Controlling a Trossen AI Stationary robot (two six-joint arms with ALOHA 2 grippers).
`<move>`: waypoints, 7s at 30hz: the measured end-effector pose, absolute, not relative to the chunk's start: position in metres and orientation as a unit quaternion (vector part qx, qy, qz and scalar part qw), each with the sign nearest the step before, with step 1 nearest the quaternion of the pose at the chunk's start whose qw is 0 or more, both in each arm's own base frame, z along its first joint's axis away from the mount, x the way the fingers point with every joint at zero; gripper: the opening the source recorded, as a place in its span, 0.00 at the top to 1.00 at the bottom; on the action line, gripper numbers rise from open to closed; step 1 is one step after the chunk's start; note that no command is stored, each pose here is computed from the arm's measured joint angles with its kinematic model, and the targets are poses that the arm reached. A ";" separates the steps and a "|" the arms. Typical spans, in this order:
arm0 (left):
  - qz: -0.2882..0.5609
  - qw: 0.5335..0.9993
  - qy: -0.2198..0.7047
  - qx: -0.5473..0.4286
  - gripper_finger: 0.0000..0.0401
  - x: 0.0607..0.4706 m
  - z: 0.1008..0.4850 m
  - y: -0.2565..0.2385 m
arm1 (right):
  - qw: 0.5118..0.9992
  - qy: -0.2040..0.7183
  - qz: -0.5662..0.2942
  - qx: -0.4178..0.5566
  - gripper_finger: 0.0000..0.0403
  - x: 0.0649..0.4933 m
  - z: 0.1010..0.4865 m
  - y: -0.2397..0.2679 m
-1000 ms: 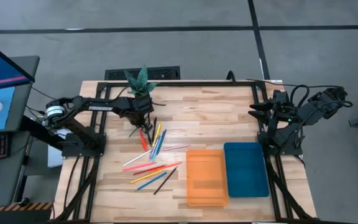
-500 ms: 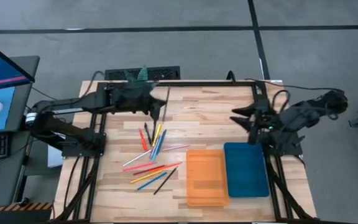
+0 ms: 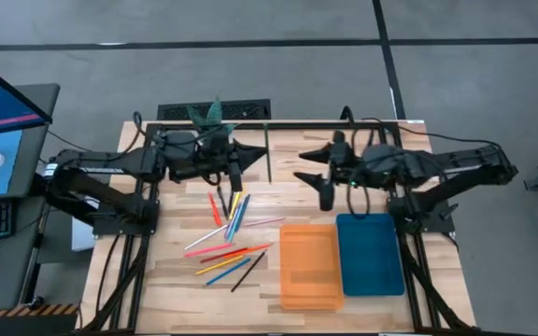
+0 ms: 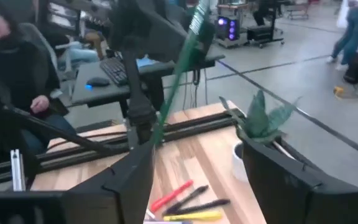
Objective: Sort pens & pencils
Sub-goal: Put the green pencil into the blue bin, then put the white pencil into the blue bin
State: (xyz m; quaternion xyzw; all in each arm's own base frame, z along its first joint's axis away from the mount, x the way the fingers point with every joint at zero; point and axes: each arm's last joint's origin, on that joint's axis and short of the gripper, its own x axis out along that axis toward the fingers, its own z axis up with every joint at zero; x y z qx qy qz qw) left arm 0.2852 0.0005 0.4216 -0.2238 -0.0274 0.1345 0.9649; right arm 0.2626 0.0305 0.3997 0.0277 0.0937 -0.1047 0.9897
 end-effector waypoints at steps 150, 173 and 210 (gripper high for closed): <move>0.143 0.954 -0.100 -0.243 0.98 0.278 0.373 -0.061 | 0.988 0.122 -0.012 0.097 0.37 0.338 0.381 0.051; 0.166 0.956 -0.080 -0.227 0.91 0.289 0.372 -0.060 | 0.986 0.144 -0.029 0.083 0.94 0.328 0.384 0.039; 0.242 0.898 0.202 -0.307 0.57 0.261 0.316 -0.052 | 0.646 0.515 -0.397 0.400 0.94 0.128 0.236 0.151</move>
